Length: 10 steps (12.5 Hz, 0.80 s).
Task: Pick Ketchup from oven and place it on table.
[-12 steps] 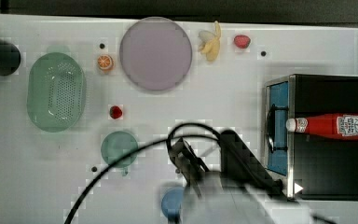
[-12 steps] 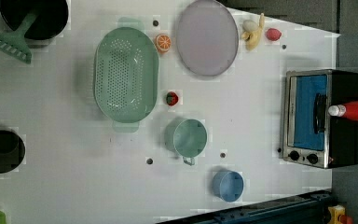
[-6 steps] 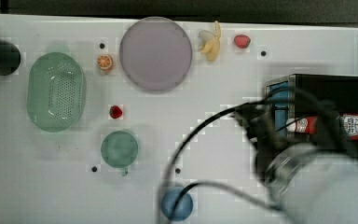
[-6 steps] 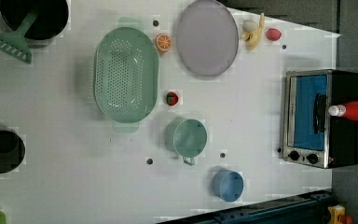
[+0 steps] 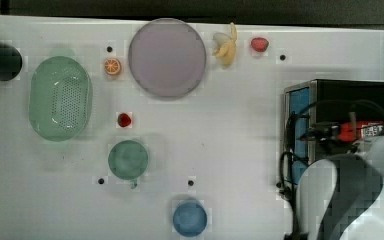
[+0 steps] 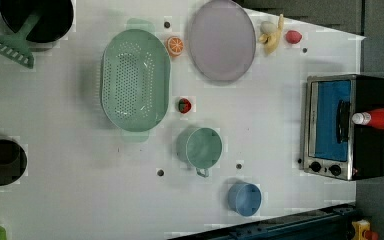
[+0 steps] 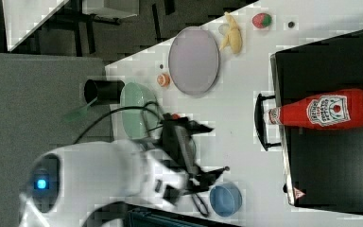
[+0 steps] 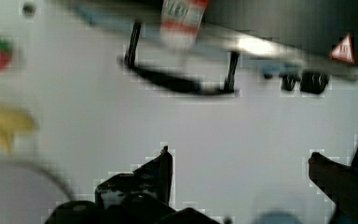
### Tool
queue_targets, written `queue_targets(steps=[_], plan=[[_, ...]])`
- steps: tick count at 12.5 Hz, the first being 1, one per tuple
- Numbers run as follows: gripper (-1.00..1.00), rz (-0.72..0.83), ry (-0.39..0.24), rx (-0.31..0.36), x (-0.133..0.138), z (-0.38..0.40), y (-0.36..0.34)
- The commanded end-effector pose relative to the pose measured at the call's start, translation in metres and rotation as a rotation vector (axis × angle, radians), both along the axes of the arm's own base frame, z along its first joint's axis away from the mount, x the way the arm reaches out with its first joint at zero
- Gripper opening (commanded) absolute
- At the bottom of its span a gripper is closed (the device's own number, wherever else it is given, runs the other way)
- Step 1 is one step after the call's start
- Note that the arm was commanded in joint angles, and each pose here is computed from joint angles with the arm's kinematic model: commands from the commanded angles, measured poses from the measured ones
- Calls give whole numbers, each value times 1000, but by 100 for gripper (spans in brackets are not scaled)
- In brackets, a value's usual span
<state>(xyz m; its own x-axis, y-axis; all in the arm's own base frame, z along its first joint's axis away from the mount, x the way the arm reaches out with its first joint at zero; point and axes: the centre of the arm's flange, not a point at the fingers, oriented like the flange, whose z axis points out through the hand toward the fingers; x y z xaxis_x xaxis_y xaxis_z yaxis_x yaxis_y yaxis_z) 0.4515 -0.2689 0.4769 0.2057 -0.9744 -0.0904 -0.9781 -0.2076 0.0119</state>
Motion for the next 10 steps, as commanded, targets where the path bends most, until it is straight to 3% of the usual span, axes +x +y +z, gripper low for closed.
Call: queue_targets(steps=[1, 7, 10], plan=[[100, -1, -97, -91, 8, 27, -34], [100, -108, -43, -227, 33, -20, -112], [100, -175, -20, -223, 40, -48, -136]])
